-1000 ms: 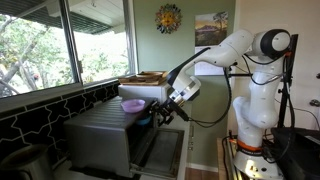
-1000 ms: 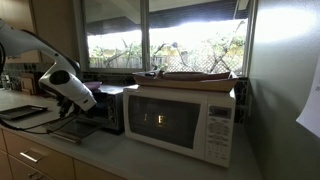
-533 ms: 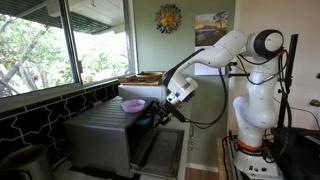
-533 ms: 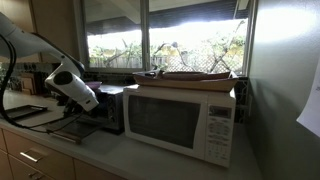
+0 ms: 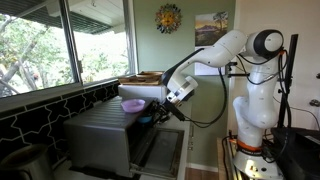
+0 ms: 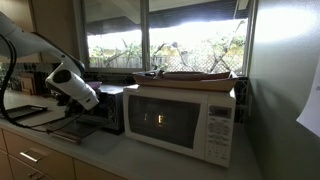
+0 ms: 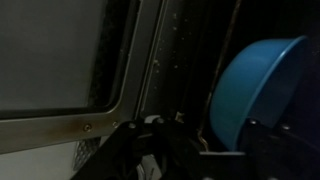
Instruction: Take the bowls out of the oven and stack them on top of the oven
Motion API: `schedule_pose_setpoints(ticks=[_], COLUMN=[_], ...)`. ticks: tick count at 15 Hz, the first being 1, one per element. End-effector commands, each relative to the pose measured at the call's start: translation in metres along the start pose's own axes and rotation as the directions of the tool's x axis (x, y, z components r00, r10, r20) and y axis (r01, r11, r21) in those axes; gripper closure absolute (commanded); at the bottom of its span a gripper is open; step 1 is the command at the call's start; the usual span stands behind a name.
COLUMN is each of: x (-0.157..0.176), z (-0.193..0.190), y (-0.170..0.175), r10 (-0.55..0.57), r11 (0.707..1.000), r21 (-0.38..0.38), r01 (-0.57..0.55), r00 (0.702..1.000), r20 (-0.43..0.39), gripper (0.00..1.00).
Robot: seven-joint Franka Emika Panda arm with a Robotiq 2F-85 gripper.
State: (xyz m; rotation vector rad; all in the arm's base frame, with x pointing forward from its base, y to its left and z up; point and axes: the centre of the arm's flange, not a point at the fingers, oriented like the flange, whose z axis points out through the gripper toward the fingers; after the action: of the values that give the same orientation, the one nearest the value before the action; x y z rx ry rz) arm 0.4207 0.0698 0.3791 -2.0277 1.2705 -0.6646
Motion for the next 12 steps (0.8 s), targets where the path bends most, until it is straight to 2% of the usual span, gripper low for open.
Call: schedule_pose_setpoints(ticks=[1, 2, 3, 4, 5, 6, 7, 8, 10, 12], x=[0.0, 0.0, -0.001, -0.001, 0.0, 0.001, 0.001, 0.001, 0.001, 0.0], z=[-0.011, -0.013, -0.016, -0.018, -0.02, -0.024, -0.027, -0.03, -0.035, -0.04], y=[-0.002, -0.003, -0.004, -0.006, -0.007, -0.01, -0.011, -0.012, -0.014, -0.014], r10=[-0.009, -0.012, -0.016, -0.021, -0.025, -0.031, -0.034, -0.034, -0.039, -0.043], r11=[1.0, 1.0, 1.0, 1.0, 1.0, 0.999, 0.999, 0.998, 0.998, 0.997], r21=[-0.006, -0.005, -0.001, 0.002, 0.009, 0.024, 0.035, 0.047, 0.055, 0.059], r01=[0.009, 0.012, 0.016, 0.021, 0.025, 0.032, 0.035, 0.036, 0.041, 0.045], r00=[1.0, 1.0, 1.0, 1.0, 1.0, 0.999, 0.999, 0.999, 0.999, 0.999], r20=[-0.013, -0.014, -0.011, -0.012, -0.016, -0.022, -0.026, -0.03, -0.033, -0.031], gripper=[0.52, 0.54, 0.63, 0.61, 0.65, 0.74, 0.7, 0.75, 0.72, 0.76])
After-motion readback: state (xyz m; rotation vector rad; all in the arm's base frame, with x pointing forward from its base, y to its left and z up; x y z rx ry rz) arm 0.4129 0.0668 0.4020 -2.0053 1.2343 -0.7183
